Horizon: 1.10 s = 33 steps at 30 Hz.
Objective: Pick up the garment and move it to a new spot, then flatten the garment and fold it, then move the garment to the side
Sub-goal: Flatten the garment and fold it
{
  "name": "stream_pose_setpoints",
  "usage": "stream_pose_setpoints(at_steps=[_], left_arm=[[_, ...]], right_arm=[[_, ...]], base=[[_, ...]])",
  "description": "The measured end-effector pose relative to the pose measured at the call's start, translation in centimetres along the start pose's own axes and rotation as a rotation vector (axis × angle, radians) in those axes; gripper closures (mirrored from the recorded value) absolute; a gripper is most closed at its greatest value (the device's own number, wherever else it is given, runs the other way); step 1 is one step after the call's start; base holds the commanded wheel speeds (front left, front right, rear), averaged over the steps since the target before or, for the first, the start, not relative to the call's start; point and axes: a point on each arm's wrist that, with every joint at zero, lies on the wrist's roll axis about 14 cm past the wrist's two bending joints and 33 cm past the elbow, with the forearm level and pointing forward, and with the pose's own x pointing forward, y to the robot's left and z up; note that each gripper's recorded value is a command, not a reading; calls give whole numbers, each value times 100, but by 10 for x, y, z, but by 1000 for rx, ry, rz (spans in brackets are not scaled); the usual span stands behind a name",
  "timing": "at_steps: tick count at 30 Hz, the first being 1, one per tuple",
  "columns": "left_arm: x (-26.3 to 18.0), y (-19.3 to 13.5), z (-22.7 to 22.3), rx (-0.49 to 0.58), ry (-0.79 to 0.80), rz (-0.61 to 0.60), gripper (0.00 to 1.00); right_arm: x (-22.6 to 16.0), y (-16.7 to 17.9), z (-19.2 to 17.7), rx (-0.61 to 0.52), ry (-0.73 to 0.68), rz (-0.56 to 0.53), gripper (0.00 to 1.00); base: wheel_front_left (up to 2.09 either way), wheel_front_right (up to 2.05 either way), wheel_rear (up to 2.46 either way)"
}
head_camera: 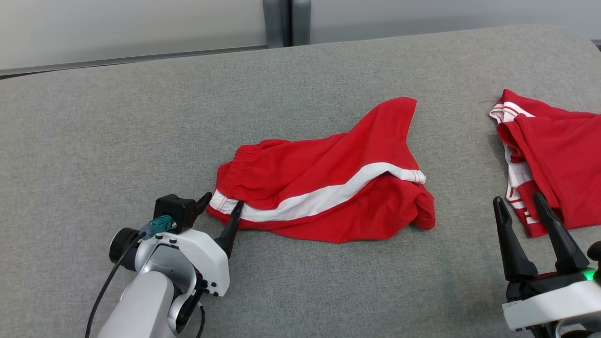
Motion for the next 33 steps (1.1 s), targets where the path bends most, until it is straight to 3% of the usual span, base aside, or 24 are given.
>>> stream_pose_setpoints(at_steps=[1, 9, 18, 27, 28, 29, 30, 33], left_arm=[[3, 0, 1, -3, -1, -4, 100], [13, 3, 5, 3, -12, -15, 100], [26, 3, 6, -7, -32, -30, 100], [28, 15, 1, -27, -44, 0, 100], [28, 15, 0, -28, -44, 2, 100], [27, 16, -1, -32, -46, 4, 100], [27, 16, -1, -34, -50, 5, 100], [27, 16, 2, -36, -66, 8, 100]], right_arm=[[0, -1, -1, 3, 4, -4, 0], [15, -12, -19, -22, 84, 9, 0], [61, 15, -65, -87, 275, 199, 0], [79, 32, -93, -107, 380, 293, 0], [80, 32, -94, -109, 379, 297, 50], [82, 32, -92, -110, 370, 301, 55], [84, 32, -91, -113, 362, 302, 100], [85, 32, -87, -105, 341, 300, 100]], base=[[0, 0, 0], [0, 0, 0], [0, 0, 0], [0, 0, 0], [0, 0, 0], [0, 0, 0], [0, 0, 0], [0, 0, 0]])
